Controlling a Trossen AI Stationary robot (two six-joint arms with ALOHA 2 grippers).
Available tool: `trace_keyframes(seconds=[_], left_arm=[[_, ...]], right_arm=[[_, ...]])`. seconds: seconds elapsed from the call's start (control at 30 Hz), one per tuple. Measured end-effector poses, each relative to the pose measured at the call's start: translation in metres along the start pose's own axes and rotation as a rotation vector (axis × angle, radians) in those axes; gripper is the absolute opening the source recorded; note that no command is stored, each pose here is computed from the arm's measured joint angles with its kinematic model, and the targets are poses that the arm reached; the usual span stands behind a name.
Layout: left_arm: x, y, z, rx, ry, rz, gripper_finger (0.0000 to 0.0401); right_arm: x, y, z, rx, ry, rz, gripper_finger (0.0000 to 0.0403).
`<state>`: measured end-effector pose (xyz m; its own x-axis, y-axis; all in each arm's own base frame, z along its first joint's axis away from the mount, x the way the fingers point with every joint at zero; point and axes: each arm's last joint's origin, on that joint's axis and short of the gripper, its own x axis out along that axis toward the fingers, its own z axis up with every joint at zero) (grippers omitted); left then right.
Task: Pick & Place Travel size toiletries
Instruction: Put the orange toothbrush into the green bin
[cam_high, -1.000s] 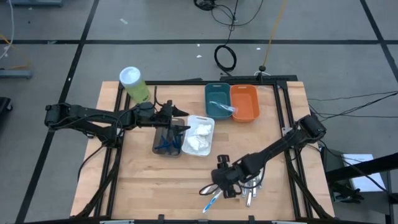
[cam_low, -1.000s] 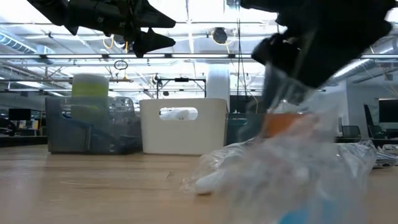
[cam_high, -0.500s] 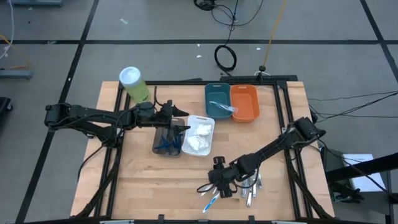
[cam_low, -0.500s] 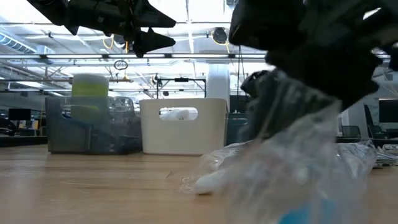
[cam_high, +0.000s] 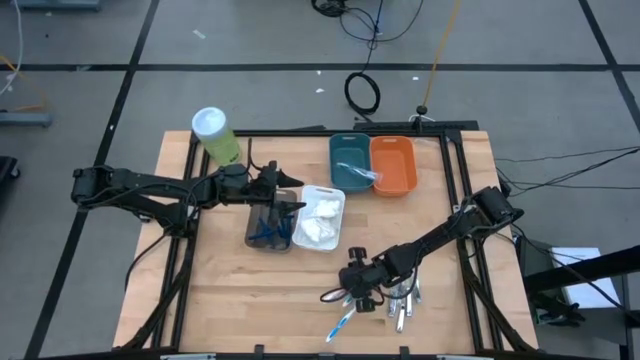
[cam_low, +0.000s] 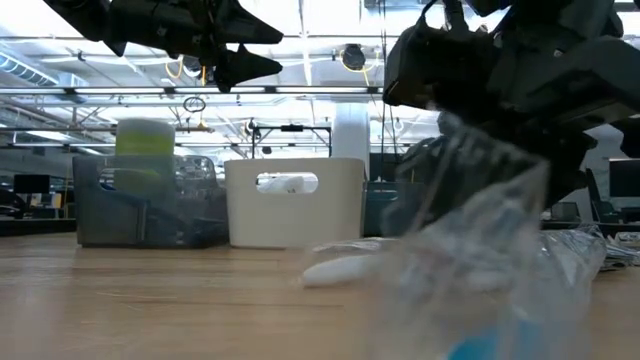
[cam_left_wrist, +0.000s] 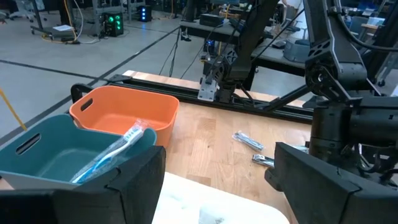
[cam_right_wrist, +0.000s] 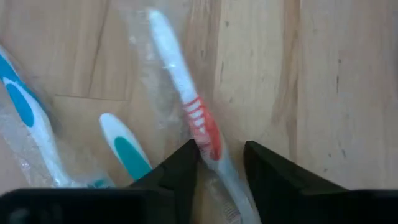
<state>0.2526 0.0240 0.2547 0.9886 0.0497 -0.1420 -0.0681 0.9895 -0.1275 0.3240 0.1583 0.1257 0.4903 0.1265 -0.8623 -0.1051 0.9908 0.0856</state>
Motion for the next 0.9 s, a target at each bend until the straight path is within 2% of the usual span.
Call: trace_keyframes(seconds=[0.27, 0.53, 0.6, 0.7, 0.8, 0.9], left_arm=[[0.0, 0.0, 0.0, 0.012, 0.0, 0.0, 0.0296], [0.0, 0.0, 0.0, 0.023, 0.0, 0.0, 0.0296], [0.0, 0.0, 0.0, 0.025, -0.001, 0.0, 0.0296], [0.0, 0.0, 0.0, 0.089, 0.0, 0.0, 0.0296], [0.001, -0.001, -0.001, 0.149, 0.002, -0.006, 0.0296], [0.004, -0.005, -0.005, 0.21, 0.015, -0.021, 0.0296]], right_arm=[[-0.014, -0.003, 0.004, -0.023, -0.012, 0.013, 0.0015], [-0.08, -0.008, 0.028, -0.014, -0.24, -0.031, 0.0009], [-0.101, -0.01, 0.033, -0.017, -0.319, -0.093, 0.0007], [-0.123, -0.014, 0.03, -0.032, -0.432, -0.227, 0.0008], [-0.129, -0.022, 0.022, -0.039, -0.562, -0.344, 0.0008], [-0.124, -0.033, 0.011, -0.033, -0.733, -0.396, 0.0008]])
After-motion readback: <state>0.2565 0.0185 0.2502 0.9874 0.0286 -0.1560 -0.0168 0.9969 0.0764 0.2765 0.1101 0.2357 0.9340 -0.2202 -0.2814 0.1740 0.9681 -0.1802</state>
